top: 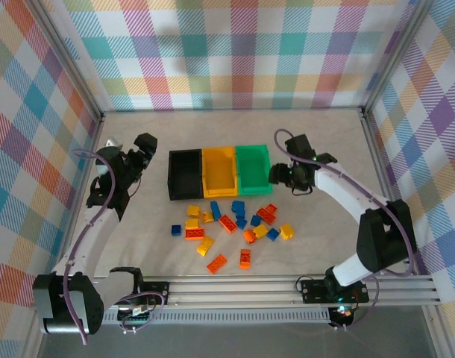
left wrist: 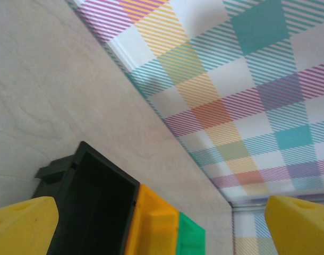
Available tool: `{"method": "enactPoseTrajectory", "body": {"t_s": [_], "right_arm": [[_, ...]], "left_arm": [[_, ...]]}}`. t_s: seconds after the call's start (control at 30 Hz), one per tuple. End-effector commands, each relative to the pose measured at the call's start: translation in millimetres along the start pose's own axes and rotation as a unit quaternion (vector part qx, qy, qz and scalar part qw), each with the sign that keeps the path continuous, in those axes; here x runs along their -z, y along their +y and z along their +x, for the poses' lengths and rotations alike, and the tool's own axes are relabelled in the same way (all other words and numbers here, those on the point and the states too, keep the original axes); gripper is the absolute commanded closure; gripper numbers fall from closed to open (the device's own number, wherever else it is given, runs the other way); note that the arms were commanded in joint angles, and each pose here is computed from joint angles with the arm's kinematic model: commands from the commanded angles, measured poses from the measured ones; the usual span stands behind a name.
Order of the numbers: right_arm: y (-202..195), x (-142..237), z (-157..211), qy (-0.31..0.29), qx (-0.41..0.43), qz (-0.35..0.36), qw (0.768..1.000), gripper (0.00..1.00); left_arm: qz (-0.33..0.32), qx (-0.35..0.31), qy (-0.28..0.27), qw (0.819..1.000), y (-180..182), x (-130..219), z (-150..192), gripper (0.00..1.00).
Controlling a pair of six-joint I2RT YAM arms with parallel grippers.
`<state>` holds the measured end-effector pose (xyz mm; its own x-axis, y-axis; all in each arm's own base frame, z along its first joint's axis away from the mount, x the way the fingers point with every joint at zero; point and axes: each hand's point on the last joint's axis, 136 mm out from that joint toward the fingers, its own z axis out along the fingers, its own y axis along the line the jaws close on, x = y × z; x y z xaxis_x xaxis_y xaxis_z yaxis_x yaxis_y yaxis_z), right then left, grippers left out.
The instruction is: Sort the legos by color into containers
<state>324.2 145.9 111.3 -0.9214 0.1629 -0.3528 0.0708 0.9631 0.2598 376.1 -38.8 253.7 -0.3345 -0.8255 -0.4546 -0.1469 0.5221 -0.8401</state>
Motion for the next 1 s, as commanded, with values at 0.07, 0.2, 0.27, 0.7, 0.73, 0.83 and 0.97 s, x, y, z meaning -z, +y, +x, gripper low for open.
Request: {"method": "enactPoseTrajectory", "body": {"t_s": [0.07, 0.2, 0.27, 0.7, 0.73, 0.83, 0.97], "right_arm": [[-16.0, 13.8, 57.6, 0.051, -0.003, 0.016, 0.999, 0.27], [-22.1, 18.2, 89.7, 0.084, 0.012, 0.024, 0.996, 0.27], [-25.7, 14.6, 102.9, 0.105, 0.020, 0.034, 0.994, 0.29], [-41.2, -17.7, 133.1, 0.149, 0.037, 0.060, 0.986, 0.40], [-40.7, -19.6, 133.0, 0.151, 0.038, 0.060, 0.986, 0.41], [-39.2, -24.7, 134.7, 0.156, 0.040, 0.058, 0.985, 0.44], [-40.3, -29.1, 139.8, 0.166, 0.043, 0.063, 0.983, 0.45]], "left_arm": [[0.040, 0.070, 0.015, 0.997, -6.0, 2.6, 4.8, 0.00], [0.018, 0.055, 0.067, 0.996, -5.1, -5.2, 20.7, 0.00], [-0.031, 0.010, 0.125, 0.992, -1.4, -8.2, 42.6, 0.00], [-0.131, -0.079, 0.243, 0.958, 52.6, 38.2, 134.8, 0.00], [-0.131, -0.078, 0.246, 0.957, 54.2, 41.3, 136.4, 0.00], [-0.134, -0.079, 0.253, 0.955, 58.4, 47.4, 140.3, 0.00], [-0.137, -0.078, 0.259, 0.953, 62.7, 52.3, 143.8, 0.00]]}}
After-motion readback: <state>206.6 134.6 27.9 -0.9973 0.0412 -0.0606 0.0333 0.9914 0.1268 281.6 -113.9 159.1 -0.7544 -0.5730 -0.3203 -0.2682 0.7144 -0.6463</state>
